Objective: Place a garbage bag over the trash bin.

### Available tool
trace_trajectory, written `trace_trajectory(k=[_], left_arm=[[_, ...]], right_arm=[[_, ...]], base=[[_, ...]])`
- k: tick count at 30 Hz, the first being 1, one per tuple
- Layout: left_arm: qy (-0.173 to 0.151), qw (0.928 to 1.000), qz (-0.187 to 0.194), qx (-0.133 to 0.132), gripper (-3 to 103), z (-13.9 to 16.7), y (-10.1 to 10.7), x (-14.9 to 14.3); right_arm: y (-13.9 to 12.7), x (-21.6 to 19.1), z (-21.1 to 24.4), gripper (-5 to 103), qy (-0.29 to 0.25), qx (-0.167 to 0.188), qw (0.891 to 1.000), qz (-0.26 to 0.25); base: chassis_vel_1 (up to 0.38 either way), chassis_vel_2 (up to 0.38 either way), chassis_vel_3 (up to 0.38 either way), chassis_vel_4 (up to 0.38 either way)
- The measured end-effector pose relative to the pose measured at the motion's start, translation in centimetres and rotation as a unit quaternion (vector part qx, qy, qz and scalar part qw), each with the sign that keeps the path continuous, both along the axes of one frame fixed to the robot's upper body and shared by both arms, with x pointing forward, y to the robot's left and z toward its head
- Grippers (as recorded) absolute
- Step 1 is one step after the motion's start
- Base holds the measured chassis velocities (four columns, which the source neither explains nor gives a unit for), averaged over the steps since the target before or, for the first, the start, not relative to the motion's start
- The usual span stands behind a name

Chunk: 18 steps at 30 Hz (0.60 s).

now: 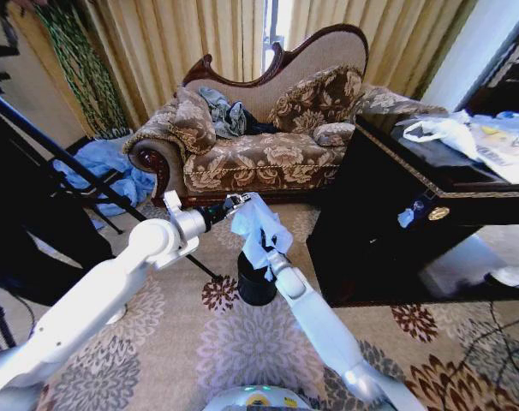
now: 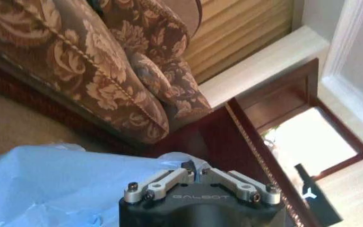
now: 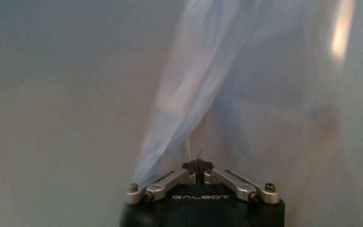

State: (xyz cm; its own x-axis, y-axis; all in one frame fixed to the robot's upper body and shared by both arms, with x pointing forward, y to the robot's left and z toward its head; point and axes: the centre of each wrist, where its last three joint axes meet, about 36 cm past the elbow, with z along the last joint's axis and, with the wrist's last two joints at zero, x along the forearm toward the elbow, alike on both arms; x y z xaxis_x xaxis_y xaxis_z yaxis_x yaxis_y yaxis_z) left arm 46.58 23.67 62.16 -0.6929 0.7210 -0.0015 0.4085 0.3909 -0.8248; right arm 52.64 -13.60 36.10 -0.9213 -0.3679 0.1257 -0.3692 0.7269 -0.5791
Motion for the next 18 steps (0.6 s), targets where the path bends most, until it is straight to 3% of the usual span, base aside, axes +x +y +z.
trace_trajectory(k=[2,5,9,13,18], left_arm=[[0.012,0.9997,-0.004,-0.018,0,-0.7,-0.9,0.4],[0.018,0.9995,-0.005,-0.027,0,-1.1,-1.3,0.6],[0.051,0.9965,0.003,-0.066,0,-3.5,-3.2,0.4],[0.071,0.9928,0.023,-0.094,0,-5.0,-4.0,-1.2],[0.092,0.9888,0.038,-0.111,0,-6.7,-4.3,-2.9]], right_arm=[[-3.5,-0.9,0.5,0,0.007,-0.033,0.999,-0.002],[-4.7,-1.3,0.9,0,0.01,-0.042,0.999,-0.004],[-8.4,-3.1,2.5,0,0.022,-0.078,0.997,0.009],[-9.4,-3.5,3.3,0,0.031,-0.105,0.993,0.038],[-9.7,-4.1,3.7,0,0.04,-0.128,0.989,0.064]], base=[[0.0,0.0,0.0,0.0],[0.0,0.0,0.0,0.0],[0.0,0.0,0.0,0.0],[0.0,0.0,0.0,0.0],[0.0,0.0,0.0,0.0]])
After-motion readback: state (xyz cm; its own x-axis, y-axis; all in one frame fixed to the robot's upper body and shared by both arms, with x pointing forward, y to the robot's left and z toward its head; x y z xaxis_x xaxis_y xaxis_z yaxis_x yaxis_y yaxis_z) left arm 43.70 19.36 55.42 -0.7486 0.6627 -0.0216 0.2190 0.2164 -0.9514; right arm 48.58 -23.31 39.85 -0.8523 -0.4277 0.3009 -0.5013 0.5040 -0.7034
